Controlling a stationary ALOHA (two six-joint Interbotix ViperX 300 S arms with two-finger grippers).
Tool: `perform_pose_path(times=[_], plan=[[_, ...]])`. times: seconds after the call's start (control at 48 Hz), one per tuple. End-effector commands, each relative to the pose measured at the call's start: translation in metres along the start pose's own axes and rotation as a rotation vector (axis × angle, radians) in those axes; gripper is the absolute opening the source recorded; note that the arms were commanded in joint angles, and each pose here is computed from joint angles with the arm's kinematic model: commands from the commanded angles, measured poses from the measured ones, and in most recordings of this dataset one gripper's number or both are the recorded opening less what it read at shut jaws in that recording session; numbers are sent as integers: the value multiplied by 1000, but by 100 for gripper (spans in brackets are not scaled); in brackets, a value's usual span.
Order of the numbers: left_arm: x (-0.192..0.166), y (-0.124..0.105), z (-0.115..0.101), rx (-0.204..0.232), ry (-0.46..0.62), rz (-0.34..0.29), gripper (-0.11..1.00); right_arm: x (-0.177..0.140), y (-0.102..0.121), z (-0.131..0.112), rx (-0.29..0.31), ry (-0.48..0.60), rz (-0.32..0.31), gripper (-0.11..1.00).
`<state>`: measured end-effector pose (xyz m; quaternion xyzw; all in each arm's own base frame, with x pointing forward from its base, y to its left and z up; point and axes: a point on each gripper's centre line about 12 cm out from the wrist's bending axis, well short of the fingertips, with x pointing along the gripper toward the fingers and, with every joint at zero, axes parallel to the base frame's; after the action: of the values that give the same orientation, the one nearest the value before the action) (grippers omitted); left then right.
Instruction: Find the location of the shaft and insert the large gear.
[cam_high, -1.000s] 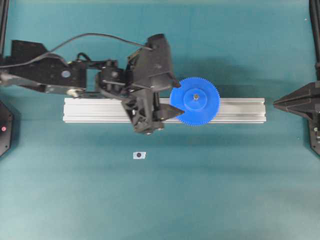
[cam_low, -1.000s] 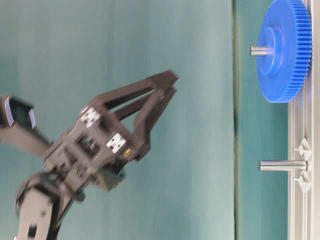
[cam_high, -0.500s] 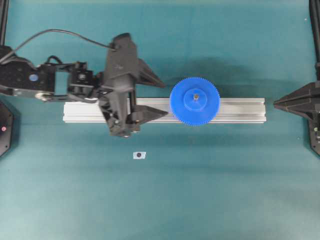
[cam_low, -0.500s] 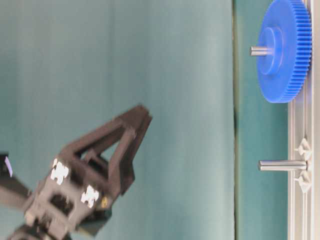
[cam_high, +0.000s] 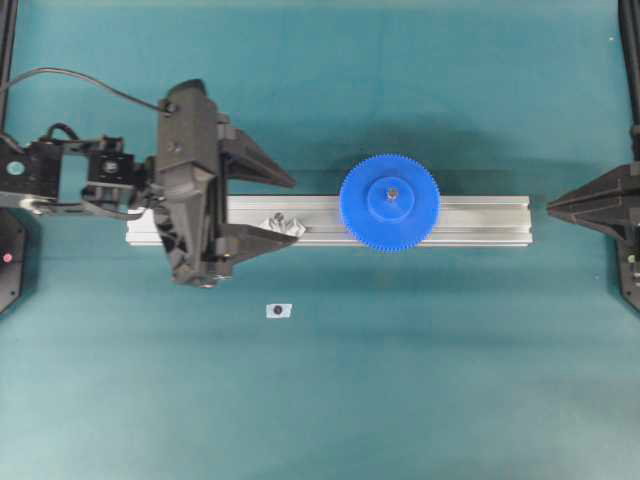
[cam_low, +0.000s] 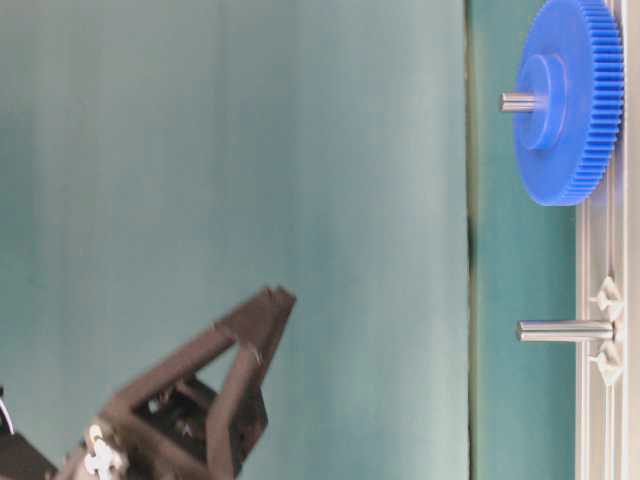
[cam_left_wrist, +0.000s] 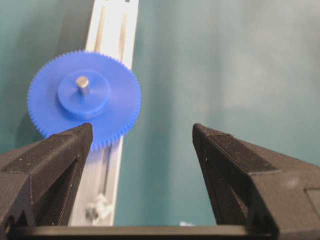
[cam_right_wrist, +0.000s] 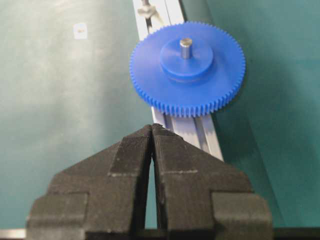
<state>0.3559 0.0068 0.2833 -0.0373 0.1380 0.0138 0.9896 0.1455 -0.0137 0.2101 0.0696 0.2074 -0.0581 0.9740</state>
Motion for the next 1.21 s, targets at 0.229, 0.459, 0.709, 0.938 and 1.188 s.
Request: perform_pose_path(times=[0.229,0.459,0.709,0.938,1.188], plan=[[-19,-2,10,12,-53,-8,82,0,0,4,34,-9,0,10],[-26,-2,7,10,-61,-9,82,0,0,4,37,-9,0,10],[-35,-2,-1,4,-56,-9,82,0,0,4,37,-8,0,10],[-41,-1,-5,3,-53,-9,81,0,0,4,36,-9,0,10],[-44,-1,-11,1,-44,-8,81,0,0,3,36,-8,0,10]])
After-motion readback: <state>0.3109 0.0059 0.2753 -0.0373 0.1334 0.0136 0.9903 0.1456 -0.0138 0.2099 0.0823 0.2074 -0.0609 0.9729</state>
